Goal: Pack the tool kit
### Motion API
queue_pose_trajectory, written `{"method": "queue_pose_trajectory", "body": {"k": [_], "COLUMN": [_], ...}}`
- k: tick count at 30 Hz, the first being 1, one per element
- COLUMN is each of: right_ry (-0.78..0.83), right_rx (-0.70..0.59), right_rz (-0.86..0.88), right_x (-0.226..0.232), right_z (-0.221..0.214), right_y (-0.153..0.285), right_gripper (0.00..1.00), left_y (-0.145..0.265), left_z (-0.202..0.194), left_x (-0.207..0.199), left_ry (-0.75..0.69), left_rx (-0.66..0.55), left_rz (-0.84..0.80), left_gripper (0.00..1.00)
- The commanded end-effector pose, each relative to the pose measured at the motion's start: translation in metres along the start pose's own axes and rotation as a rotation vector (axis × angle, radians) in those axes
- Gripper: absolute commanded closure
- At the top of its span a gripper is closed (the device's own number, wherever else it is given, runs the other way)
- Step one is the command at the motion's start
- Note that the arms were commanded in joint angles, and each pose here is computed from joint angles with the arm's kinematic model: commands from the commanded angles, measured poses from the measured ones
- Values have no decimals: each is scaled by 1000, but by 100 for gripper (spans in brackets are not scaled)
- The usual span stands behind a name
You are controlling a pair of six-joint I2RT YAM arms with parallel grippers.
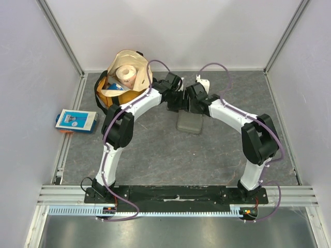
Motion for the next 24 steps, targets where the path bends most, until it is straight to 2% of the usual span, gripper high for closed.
{"method": "queue_pose_trajectory", "body": {"k": [1, 4, 7, 12, 17, 20, 24], "right_ry": [-58, -93, -109, -178, -286, -350, -408], "right_rx": [-197, -296, -349, -447, -560, -625, -700], "right_rz": [18, -10, -62, -165, -249, -247, -276], "right_x": [-5, -27, -55, -104, -155, -176, -200], "right_z": [81, 107, 113, 101, 82, 72, 66], "right_y": [67, 103, 129, 169, 212, 235, 262], "right_gripper": [48, 32, 25, 23, 22, 22, 21], "left_y": [68, 103, 145, 216, 271, 291, 316], "left_z": [57, 59, 55, 29, -15, -42, -77], "left_x": [-19, -20, -25, -13, 26, 47, 65], "left_ry": [-128, -149, -166, -165, -120, -145, -122], "left_rx": [-268, -320, -385, -498, -628, -750, -854], "left_rz": [75, 116, 140, 231, 401, 449, 469], "left_gripper": [23, 21, 19, 18, 18, 18, 16]}}
Point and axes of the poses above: each gripper's point midway between its finger pads, its own y axis back along the fingers, its own x axis along the line the jaws close on, z = x × y, the point moved 2 cm from there along y, back along the fingers, and after that the axes turned 3 degrees about -y, right-handed, at the moved point
